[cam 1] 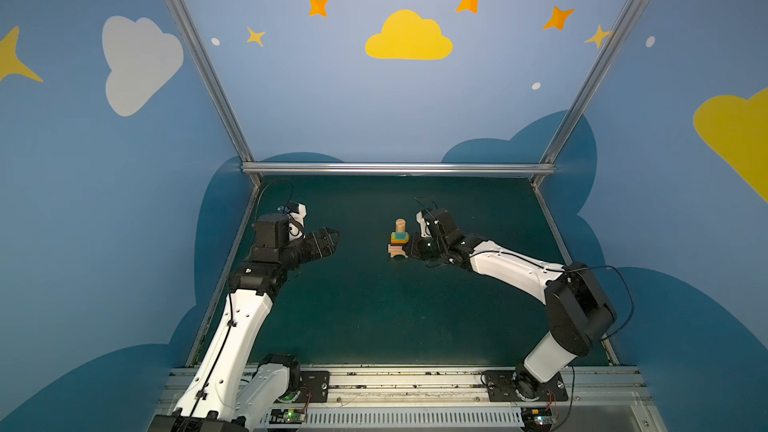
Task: Build the wood block tower
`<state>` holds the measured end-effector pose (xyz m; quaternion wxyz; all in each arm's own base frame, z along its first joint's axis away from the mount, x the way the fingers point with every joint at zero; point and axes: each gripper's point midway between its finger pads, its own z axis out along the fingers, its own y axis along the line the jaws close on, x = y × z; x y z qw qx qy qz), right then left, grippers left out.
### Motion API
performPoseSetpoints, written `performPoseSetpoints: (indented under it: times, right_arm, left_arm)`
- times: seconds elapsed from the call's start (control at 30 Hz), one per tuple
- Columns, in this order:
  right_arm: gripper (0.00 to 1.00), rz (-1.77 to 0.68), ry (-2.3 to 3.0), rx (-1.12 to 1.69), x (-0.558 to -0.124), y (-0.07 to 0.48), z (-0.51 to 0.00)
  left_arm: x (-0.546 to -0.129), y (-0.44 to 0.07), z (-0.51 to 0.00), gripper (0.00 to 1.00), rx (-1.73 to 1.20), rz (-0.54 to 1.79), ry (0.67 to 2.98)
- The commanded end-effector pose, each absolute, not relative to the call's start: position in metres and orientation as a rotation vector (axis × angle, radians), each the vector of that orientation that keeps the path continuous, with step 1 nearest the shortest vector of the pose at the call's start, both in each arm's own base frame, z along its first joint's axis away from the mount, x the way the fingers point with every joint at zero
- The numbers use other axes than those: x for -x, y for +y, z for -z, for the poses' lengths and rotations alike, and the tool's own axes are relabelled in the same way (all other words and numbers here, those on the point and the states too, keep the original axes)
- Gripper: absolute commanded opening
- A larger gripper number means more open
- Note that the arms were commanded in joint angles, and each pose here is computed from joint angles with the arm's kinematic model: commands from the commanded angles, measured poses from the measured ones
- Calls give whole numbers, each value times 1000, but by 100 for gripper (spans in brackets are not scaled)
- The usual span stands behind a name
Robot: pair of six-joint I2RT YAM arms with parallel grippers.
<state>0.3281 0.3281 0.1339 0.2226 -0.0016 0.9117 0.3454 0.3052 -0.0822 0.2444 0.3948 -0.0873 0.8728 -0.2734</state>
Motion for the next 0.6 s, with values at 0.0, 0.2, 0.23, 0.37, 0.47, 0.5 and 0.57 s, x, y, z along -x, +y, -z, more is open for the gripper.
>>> performPoseSetpoints:
  times: [0.0, 0.2, 0.23, 0.37, 0.47, 0.5, 0.57]
  right_arm:
    - [0, -962, 2488, -31, -339, 329, -135]
    - [0, -964, 2486, -35, -344, 330, -135]
    - [0, -965, 2485, -35, -345, 330, -136]
    - [0, -966, 2480, -43, -347, 329, -137]
    - [0, -967, 2478, -45, -348, 329, -137]
    - [0, -967, 2475, -45, -349, 329, -138]
    - [0, -970, 2469, -46, -350, 329, -140]
  left_arm:
    - [-306, -81, -244, 90, 222, 693, 2206]
    - [-305, -81, -245, 90, 224, 688, 2206]
    - [-305, -80, -245, 90, 224, 687, 2206]
    - [-305, -80, -245, 90, 223, 687, 2206]
    - [-305, -80, -244, 90, 224, 686, 2207]
    - [-305, -80, -244, 90, 226, 683, 2208]
    - [-305, -80, -244, 90, 224, 686, 2207]
